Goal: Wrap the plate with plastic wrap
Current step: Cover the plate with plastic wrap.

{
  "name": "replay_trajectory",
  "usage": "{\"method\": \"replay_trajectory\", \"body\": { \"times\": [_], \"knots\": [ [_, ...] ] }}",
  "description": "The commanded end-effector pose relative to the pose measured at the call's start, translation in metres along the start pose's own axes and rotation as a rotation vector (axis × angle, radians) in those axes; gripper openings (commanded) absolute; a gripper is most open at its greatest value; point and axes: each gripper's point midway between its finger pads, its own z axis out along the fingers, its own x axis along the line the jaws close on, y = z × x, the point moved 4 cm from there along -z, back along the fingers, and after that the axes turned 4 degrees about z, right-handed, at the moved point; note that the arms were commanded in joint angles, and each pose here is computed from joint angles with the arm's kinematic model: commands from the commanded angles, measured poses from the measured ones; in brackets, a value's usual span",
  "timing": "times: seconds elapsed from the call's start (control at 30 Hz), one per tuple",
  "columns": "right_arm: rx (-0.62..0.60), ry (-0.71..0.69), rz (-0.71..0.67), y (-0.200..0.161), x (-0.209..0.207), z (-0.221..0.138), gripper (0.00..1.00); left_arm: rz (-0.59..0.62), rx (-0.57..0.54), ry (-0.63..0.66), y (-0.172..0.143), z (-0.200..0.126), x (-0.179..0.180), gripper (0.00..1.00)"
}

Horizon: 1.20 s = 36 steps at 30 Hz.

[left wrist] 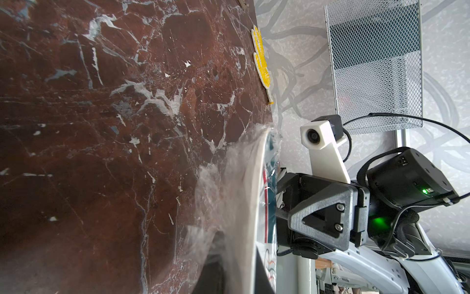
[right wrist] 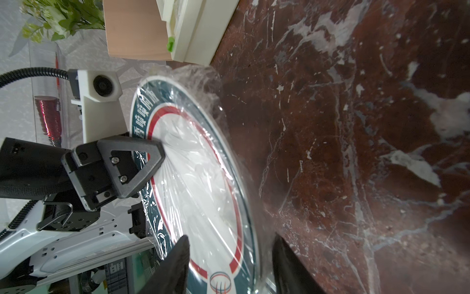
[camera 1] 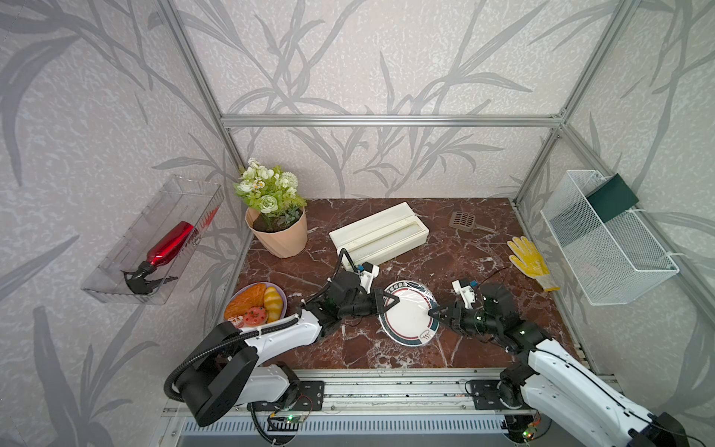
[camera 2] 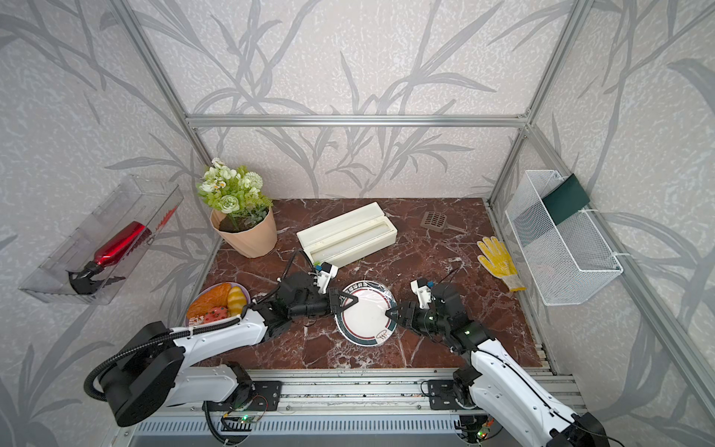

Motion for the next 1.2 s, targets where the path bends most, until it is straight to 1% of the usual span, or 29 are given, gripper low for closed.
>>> {"method": "replay_trajectory", "body": {
  "times": [0.0,0.13,0.3,0.43,0.53,0.73,0.83,0.87,0.9,0.93,1.0,1.03,1.07,1.17],
  "knots": [
    [-0.011,0.083,-0.006,0.004,0.012,0.002,0.45,0.025,-0.018,-0.081,0.006,0.002,-0.02,0.0],
    [-0.016,0.136,0.001,0.006,0.02,0.002,0.33,0.013,-0.001,-0.092,0.003,0.008,-0.019,0.0],
    [-0.024,0.157,-0.011,0.004,0.023,-0.001,0.14,0.001,-0.005,-0.096,0.003,0.009,-0.018,0.0],
    [-0.045,0.156,-0.027,0.002,0.022,-0.006,0.04,-0.006,-0.004,-0.097,0.003,0.009,-0.019,0.0],
    [-0.062,0.161,-0.032,0.001,0.021,-0.008,0.0,-0.016,0.003,-0.096,0.004,0.009,-0.02,0.0],
    [-0.081,0.163,-0.039,0.001,0.021,-0.011,0.0,-0.047,-0.009,-0.187,0.01,0.01,-0.037,0.0],
    [-0.085,0.163,-0.048,0.002,0.023,-0.013,0.0,-0.046,-0.003,-0.198,0.013,0.01,-0.043,0.0],
    [-0.091,0.16,-0.051,0.002,0.024,-0.014,0.0,-0.047,0.001,-0.201,0.014,0.009,-0.045,0.03],
    [-0.101,0.154,-0.056,0.003,0.024,-0.015,0.0,-0.051,0.003,-0.194,0.014,0.009,-0.045,0.23],
    [-0.117,0.149,-0.061,0.004,0.025,-0.017,0.0,-0.057,0.005,-0.172,0.015,0.008,-0.044,0.38],
    [-0.148,0.138,-0.065,0.006,0.026,-0.021,0.0,-0.052,-0.013,-0.134,0.019,0.001,-0.043,0.61],
    [-0.166,0.129,-0.064,0.007,0.025,-0.024,0.0,-0.049,-0.029,-0.105,0.021,-0.004,-0.042,0.7],
    [-0.182,0.119,-0.064,0.008,0.025,-0.026,0.0,-0.051,-0.045,-0.071,0.022,-0.008,-0.039,0.74],
    [-0.25,0.103,-0.064,0.013,0.025,-0.033,0.0,-0.023,-0.099,0.052,0.027,-0.028,-0.034,0.78]
  ]
}}
